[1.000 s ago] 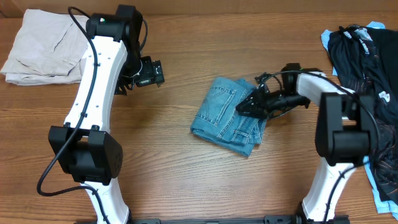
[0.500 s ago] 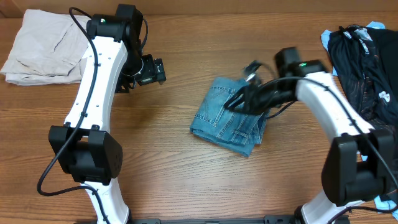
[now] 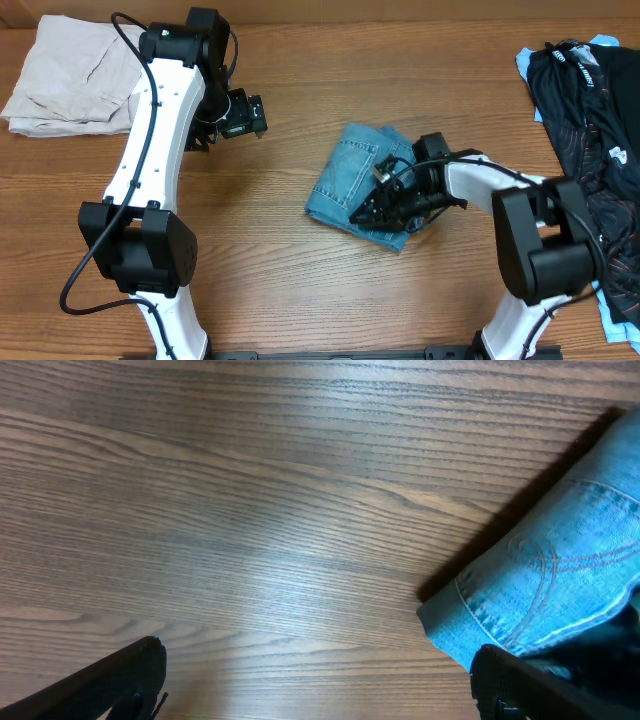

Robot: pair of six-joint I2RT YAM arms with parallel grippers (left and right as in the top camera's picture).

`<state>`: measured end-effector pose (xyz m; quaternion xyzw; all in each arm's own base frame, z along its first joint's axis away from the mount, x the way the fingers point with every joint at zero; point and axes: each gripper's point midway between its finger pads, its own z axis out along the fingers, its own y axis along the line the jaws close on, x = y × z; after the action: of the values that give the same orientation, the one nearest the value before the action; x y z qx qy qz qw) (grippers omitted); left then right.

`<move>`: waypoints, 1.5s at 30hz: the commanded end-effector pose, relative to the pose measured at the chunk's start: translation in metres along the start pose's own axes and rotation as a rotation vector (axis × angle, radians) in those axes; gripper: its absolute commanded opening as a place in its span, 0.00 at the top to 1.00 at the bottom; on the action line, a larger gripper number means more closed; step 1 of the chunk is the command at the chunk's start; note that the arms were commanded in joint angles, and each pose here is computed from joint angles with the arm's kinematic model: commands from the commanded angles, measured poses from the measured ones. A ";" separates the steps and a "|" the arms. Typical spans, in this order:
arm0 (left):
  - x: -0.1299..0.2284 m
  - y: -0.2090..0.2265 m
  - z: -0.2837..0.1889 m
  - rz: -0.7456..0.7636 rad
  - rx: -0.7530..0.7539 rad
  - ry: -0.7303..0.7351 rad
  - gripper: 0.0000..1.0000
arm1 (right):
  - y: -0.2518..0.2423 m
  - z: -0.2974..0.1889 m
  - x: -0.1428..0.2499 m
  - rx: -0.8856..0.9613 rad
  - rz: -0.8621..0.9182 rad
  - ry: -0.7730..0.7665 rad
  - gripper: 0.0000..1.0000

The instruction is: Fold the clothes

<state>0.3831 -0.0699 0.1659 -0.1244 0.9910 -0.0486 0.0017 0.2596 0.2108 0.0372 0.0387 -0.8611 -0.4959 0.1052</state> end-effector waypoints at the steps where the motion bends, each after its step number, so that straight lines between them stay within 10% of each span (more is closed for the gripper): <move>1: 0.002 0.000 0.001 -0.015 0.005 0.011 0.00 | -0.044 0.000 0.006 0.096 0.117 0.005 0.62; 18: -0.001 0.000 0.001 -0.011 0.002 -0.002 0.00 | 0.062 -0.084 -0.021 0.081 -0.115 -0.221 0.71; 45: 0.000 0.000 0.001 -0.030 0.003 0.001 0.00 | 0.013 0.055 -0.038 0.014 0.057 0.033 0.73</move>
<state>0.3850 -0.0701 0.1660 -0.1351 0.9896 -0.0497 0.0050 0.2838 0.2782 0.0306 0.0623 -0.8522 -0.5070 0.1134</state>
